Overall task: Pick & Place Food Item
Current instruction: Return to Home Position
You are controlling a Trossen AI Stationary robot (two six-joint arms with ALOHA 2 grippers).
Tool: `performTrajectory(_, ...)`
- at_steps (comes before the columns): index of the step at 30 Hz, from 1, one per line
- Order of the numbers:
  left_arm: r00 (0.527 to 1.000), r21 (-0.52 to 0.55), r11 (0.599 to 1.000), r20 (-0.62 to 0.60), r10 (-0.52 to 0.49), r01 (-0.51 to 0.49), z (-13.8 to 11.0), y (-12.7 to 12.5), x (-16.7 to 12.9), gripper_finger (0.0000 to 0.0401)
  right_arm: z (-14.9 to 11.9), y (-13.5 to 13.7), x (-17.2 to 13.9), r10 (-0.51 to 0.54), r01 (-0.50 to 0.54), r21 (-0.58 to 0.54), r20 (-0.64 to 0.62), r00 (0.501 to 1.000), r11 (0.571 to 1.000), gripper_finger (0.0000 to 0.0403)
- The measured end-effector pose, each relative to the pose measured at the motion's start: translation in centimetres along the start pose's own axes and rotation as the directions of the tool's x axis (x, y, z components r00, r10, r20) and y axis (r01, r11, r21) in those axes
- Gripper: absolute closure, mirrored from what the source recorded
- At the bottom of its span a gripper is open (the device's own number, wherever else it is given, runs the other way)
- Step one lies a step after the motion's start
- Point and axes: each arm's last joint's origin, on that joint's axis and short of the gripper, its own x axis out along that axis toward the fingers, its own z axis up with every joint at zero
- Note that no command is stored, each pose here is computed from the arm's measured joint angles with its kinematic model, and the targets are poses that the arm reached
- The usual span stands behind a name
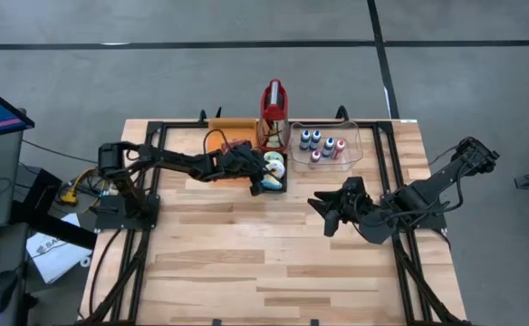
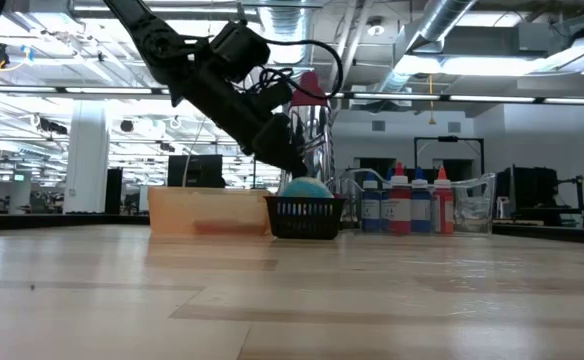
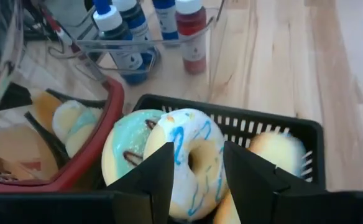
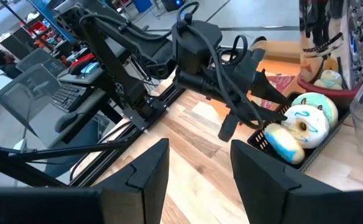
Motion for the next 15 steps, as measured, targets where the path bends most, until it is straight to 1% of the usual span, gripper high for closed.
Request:
performTrajectory(4,1.000,0.002,1.000,-0.008,-0.002,0.002,-0.2,-0.1,0.2,0.0268,0.0,0.0,0.0,0.000,0.000,0.013,0.000,1.000,1.000,0.0239)
performTrajectory(8,1.000,-0.004,1.000,0.019,0.017,-0.017,0.2,0.1,0.0,0.0268,0.0,0.0,0.0,0.000,0.000,0.013,0.000,1.000,1.000,0.0239)
performTrajectory(11,0.998,-0.020,1.000,0.057,0.023,-0.021,1.0,0.3,-0.7,0.0268,0.0,0.0,0.0,0.000,0.000,0.013,0.000,1.000,1.000,0.0239)
performTrajectory(15,0.996,-0.011,0.998,0.063,-0.062,0.063,1.5,-0.3,-1.6,0.0268,0.0,0.0,0.0,0.000,0.000,0.014,0.000,1.000,1.000,0.0239)
